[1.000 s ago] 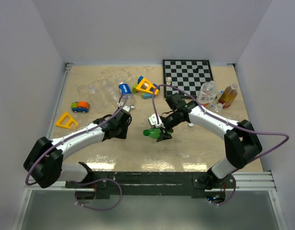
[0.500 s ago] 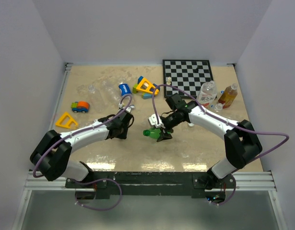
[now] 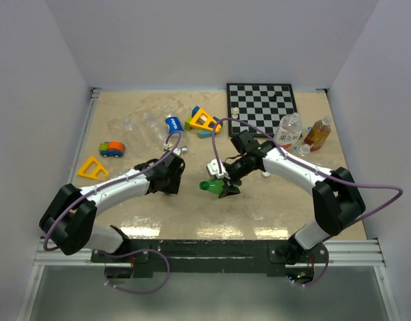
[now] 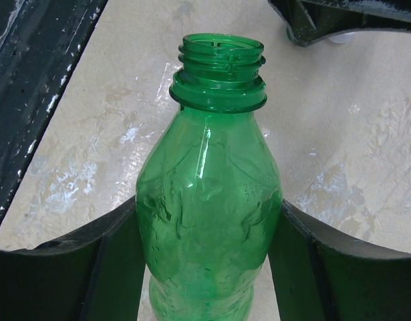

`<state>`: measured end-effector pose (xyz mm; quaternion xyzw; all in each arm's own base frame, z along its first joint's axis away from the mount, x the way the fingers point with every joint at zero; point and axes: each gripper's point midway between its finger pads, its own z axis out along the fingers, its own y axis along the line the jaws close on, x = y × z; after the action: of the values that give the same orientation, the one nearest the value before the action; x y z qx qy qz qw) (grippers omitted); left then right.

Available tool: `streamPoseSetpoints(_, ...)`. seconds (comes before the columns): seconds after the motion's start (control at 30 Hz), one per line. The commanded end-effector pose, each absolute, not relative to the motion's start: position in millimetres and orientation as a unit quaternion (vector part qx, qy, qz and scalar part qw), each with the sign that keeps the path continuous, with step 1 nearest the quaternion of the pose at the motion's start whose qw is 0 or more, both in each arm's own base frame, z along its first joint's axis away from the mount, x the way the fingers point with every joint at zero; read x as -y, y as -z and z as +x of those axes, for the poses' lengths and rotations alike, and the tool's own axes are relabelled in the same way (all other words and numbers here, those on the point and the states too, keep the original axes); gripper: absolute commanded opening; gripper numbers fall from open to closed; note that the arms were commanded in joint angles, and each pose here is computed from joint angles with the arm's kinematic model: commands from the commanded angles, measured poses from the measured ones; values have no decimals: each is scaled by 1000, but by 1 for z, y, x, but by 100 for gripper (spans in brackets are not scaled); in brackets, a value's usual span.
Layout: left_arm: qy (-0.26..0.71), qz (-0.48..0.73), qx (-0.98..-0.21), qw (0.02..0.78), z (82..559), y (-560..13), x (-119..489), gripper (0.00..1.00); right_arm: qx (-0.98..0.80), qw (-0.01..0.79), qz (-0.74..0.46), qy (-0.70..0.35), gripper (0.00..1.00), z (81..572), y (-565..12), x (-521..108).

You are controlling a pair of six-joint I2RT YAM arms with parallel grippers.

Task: Unscrew the bottle caps
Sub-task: Place the bottle cap at the center of the board.

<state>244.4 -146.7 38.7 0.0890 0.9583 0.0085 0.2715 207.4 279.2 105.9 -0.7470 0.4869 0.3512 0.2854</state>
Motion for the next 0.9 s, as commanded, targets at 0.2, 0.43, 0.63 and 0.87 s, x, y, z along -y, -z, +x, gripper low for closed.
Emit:
streamPoseSetpoints(0.2,139,100,-886,432,264,-177,179,82,-454,316,-731,-398,0,203,-145,-292)
streamPoseSetpoints(0.43,335,184,-739,555,224,-279,215,95,-496,321,-662,-463,0,209,-169,-302)
streamPoseSetpoints(0.63,420,243,-698,527,200,-284,243,93,-528,328,-589,-516,0,218,-185,-320)
streamPoseSetpoints(0.87,466,251,-686,499,202,-270,266,87,-532,319,-575,-533,0,216,-187,-322)
